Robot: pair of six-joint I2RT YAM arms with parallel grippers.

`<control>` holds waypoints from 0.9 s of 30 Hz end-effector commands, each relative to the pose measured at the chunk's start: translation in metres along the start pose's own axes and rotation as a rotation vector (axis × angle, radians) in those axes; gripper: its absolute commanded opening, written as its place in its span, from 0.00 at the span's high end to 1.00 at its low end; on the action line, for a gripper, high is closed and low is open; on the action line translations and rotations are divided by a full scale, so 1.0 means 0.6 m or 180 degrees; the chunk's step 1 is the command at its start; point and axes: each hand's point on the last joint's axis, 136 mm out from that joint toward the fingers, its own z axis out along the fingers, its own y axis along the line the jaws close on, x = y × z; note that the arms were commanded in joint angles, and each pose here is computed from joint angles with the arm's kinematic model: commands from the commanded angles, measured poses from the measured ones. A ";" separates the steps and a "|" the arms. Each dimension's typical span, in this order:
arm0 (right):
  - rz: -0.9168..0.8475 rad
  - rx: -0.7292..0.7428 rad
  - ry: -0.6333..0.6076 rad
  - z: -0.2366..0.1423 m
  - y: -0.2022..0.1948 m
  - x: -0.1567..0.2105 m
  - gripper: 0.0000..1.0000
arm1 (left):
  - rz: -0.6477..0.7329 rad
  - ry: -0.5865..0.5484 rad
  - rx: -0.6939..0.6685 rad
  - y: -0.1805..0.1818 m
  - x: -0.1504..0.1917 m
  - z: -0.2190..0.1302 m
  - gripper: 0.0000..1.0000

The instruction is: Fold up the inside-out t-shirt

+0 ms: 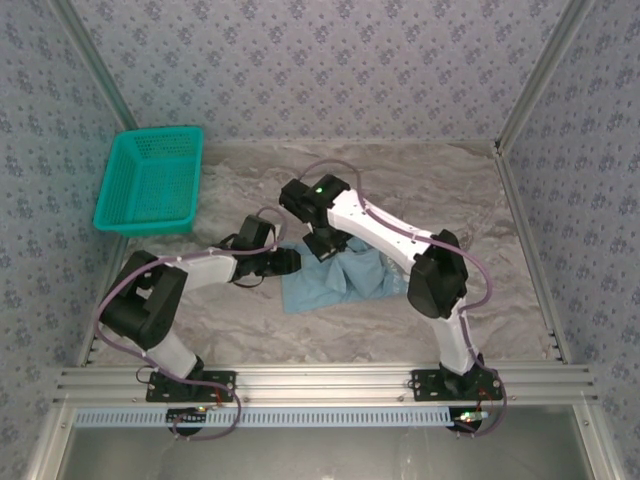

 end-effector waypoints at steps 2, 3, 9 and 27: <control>0.0086 -0.0553 -0.0078 0.005 0.055 -0.013 1.00 | -0.0040 0.0153 -0.0227 0.031 0.032 -0.001 0.51; 0.0083 -0.0616 -0.0093 0.006 0.062 -0.015 1.00 | -0.0047 0.0158 -0.0236 0.033 0.033 0.000 0.50; 0.0264 -0.0973 -0.0170 0.023 0.087 -0.037 0.97 | -0.0056 0.0157 -0.0254 0.034 0.034 -0.001 0.48; 0.0409 -0.1551 -0.0719 -0.054 0.077 -0.033 0.62 | -0.0426 -0.0517 -0.0580 0.075 -0.026 -0.113 0.31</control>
